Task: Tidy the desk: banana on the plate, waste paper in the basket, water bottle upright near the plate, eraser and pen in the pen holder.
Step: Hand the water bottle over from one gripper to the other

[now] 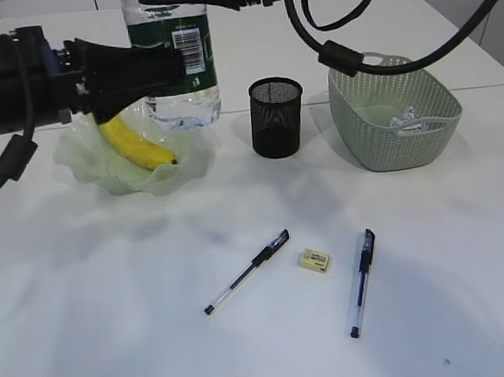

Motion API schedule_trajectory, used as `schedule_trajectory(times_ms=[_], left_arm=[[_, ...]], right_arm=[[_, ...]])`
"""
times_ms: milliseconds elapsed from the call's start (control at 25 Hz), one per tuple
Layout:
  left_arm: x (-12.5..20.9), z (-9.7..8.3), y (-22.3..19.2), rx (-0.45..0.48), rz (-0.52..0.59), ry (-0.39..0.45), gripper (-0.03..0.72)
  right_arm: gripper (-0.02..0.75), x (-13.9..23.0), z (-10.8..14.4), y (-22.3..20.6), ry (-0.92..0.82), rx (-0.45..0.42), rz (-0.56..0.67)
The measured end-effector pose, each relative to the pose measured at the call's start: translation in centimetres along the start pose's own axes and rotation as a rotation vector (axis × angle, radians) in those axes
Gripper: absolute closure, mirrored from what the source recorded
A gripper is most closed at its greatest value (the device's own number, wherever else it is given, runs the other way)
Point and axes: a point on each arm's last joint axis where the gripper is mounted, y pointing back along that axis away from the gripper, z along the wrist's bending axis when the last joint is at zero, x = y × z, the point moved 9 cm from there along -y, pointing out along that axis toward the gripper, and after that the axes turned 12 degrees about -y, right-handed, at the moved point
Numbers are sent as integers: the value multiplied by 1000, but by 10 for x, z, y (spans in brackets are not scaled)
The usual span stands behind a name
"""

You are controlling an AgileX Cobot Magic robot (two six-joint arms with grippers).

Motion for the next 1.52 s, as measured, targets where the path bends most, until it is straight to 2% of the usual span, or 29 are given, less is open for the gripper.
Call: schedule_trajectory(times_ms=[320,1120,1520], left_arm=[[-6,-6,-21,56,-2,-26,75],[-11,-1,-22,31,-12,-27,94],[-12,-7,-26,44,-21,-16,95]], right_arm=[[336,0,0,0,-1,-2,1],[336,0,1,0,-13,-3,-3],[337,-1,1,0,-20,-3,-4]])
